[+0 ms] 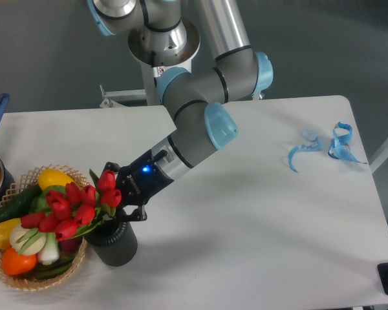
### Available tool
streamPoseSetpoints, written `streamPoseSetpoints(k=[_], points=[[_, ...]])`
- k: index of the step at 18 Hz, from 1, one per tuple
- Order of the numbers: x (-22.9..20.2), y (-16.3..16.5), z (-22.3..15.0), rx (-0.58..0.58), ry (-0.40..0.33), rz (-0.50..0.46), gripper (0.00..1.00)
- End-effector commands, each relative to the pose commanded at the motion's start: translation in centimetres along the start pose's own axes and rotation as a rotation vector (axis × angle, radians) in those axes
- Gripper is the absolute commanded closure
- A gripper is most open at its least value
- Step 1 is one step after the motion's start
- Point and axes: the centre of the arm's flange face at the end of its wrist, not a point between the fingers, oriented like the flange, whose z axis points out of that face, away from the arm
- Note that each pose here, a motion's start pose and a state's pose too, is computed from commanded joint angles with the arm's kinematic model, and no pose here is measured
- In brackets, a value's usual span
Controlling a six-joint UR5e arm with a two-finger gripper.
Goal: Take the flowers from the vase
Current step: 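Close the gripper on the tulip stems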
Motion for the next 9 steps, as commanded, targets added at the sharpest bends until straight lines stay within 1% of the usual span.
streamPoseSetpoints(k=[3,6,9], points=[[-0.4,-1.9,-0.8,0.039,-0.001,-0.029,1.00],[-0.5,-4.4,-2.9,0.096,-0.014,-0.068,1.00],[-0.8,-6.2,-4.8,0.142,-0.022,-0.096,1.00]])
